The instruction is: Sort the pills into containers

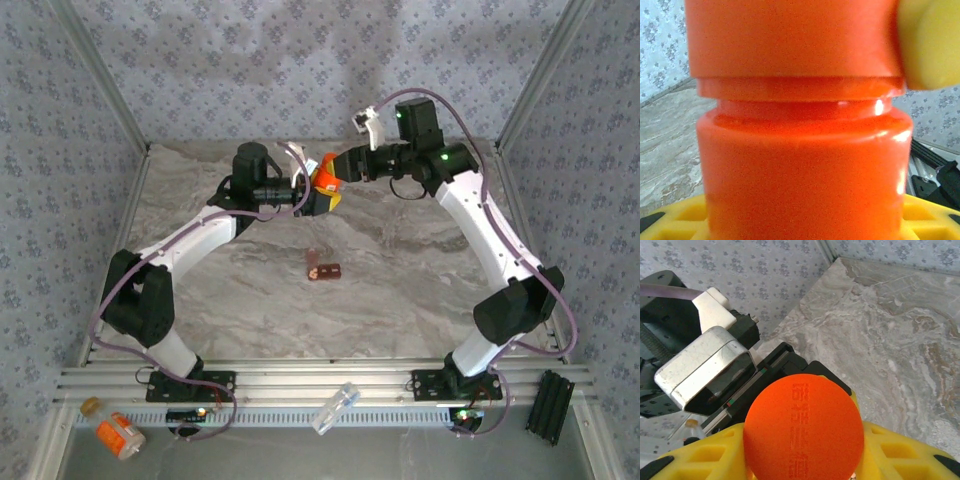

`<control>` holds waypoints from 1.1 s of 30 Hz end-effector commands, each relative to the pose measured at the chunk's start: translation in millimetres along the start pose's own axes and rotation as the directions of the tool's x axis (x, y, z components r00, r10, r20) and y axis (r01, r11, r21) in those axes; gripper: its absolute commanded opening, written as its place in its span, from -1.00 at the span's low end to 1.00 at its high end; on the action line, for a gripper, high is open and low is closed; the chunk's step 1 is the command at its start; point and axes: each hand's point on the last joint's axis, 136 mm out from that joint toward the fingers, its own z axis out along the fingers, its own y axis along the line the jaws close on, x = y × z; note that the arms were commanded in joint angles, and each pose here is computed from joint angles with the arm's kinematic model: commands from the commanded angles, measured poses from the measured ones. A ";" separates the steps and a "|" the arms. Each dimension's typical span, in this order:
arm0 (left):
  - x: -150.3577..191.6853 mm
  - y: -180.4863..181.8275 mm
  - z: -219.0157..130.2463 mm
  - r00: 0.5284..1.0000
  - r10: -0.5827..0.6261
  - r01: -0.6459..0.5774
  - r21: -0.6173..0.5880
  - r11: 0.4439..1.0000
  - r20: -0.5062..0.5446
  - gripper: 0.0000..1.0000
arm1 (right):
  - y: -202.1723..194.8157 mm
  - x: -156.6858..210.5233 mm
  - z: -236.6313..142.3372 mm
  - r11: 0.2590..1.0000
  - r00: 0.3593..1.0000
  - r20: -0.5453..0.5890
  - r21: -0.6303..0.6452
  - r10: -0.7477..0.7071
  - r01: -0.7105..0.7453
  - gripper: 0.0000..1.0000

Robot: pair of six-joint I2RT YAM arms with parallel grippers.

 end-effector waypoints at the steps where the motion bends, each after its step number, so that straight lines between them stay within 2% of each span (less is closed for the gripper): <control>1: -27.9 -5.4 3.0 0.992 0.111 -0.109 -0.034 0.993 0.058 -1.00 | -3.9 16.0 12.9 0.996 0.997 -0.018 0.054 0.072 -0.071 -0.18; 8: -34.0 2.2 9.7 0.980 0.185 -0.169 -0.181 0.969 0.072 -1.00 | -29.1 35.5 30.6 0.945 0.970 0.006 0.224 0.243 -0.238 -0.21; 10: -33.3 2.1 13.7 0.978 0.199 -0.182 -0.206 0.961 0.065 -1.00 | -31.4 29.1 34.3 0.934 0.964 0.047 0.242 0.260 -0.263 -0.21; 14: -31.6 2.4 18.1 0.977 0.202 -0.184 -0.222 0.958 0.064 -1.00 | -30.4 24.2 37.8 0.928 0.958 0.070 0.238 0.278 -0.287 -0.17; 20: -27.1 7.6 18.2 0.981 0.182 -0.162 -0.238 0.958 0.067 -1.00 | -28.3 16.1 26.3 0.933 0.960 0.085 0.226 0.268 -0.280 0.01; 22: -27.7 10.9 16.3 0.982 0.177 -0.154 -0.246 0.957 0.073 -1.00 | -30.0 10.4 15.4 0.934 0.959 0.107 0.222 0.263 -0.281 0.12; 28: -32.1 22.0 6.5 0.984 0.142 -0.113 -0.240 0.964 0.108 -1.00 | -25.3 -1.2 -23.5 0.954 0.956 0.174 0.142 0.238 -0.263 0.70; 33: -34.0 18.2 3.9 0.984 0.142 -0.118 -0.202 0.972 0.110 -1.00 | -4.5 -7.9 -58.0 0.990 0.968 0.209 0.009 0.136 -0.140 0.86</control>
